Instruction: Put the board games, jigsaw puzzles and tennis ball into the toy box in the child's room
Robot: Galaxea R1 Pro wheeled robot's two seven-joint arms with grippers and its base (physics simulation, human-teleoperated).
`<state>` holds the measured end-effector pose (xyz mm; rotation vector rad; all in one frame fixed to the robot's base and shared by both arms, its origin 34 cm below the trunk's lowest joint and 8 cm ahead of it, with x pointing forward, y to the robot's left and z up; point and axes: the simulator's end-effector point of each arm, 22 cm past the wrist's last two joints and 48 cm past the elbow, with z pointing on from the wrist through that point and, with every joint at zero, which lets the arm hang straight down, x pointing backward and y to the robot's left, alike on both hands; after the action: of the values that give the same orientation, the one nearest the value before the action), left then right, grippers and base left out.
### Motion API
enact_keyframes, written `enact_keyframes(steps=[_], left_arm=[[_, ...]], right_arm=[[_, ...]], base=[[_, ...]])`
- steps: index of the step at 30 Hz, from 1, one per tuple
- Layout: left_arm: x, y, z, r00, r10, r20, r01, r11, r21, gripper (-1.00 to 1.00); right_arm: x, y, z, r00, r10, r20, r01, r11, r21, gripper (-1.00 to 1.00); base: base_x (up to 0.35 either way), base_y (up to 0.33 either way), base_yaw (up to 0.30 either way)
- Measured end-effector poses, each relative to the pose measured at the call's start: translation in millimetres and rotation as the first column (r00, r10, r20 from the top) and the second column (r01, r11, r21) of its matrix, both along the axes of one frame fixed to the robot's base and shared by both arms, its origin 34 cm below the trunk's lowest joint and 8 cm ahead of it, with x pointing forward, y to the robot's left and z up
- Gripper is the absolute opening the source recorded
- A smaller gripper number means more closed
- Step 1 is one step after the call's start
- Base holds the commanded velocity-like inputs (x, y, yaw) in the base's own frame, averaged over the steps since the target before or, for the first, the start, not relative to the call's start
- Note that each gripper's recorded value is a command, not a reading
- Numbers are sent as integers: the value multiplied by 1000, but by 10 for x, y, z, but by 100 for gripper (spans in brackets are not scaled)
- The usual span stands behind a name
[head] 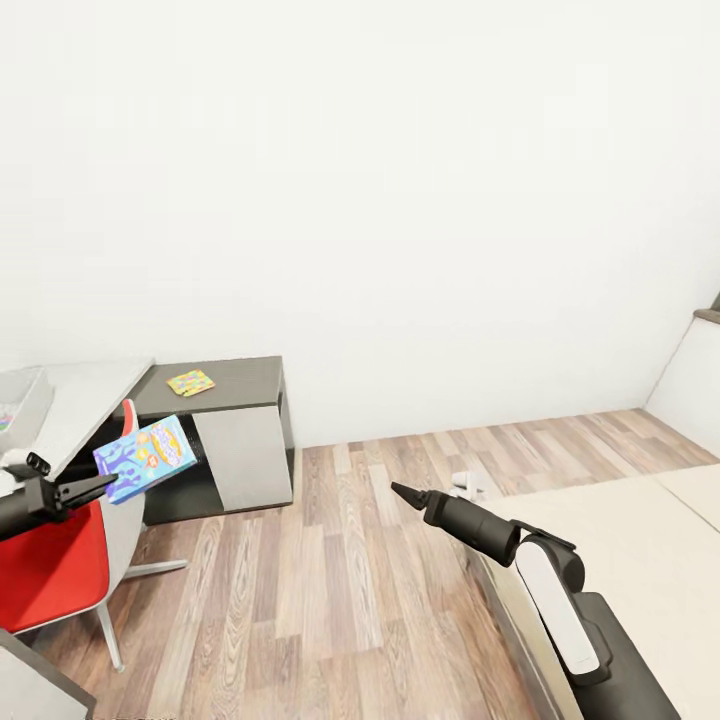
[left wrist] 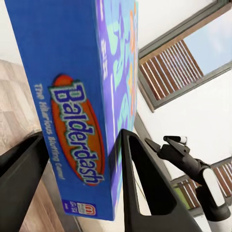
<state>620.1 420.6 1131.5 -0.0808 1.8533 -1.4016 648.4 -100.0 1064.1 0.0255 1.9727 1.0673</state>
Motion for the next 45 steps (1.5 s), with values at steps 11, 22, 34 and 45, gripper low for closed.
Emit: enact_keyframes(steps=[11, 22, 34, 45], left_arm=[[-15, 4, -11, 1000, 1, -3, -1, 1000, -1, -100], [-13, 3, -25, 1000, 0, -5, 0, 1000, 0, -100], [-13, 3, -29, 1000, 0, -6, 0, 1000, 2, -100], [-10, 1, -47, 1000, -1, -10, 1, 1000, 2, -100]], right_arm=[[-33, 72, -6, 1000, 17, 1, -17, 1000, -7, 100], [-38, 83, -4, 1000, 21, 2, -21, 1000, -5, 100], [-36, 82, -5, 1000, 20, 2, -20, 1000, -5, 100], [-53, 126, -29, 1000, 30, -2, -30, 1000, -9, 100]], base=[[303, 0, 280], [332, 3, 142], [328, 136, 48], [320, 165, 267]])
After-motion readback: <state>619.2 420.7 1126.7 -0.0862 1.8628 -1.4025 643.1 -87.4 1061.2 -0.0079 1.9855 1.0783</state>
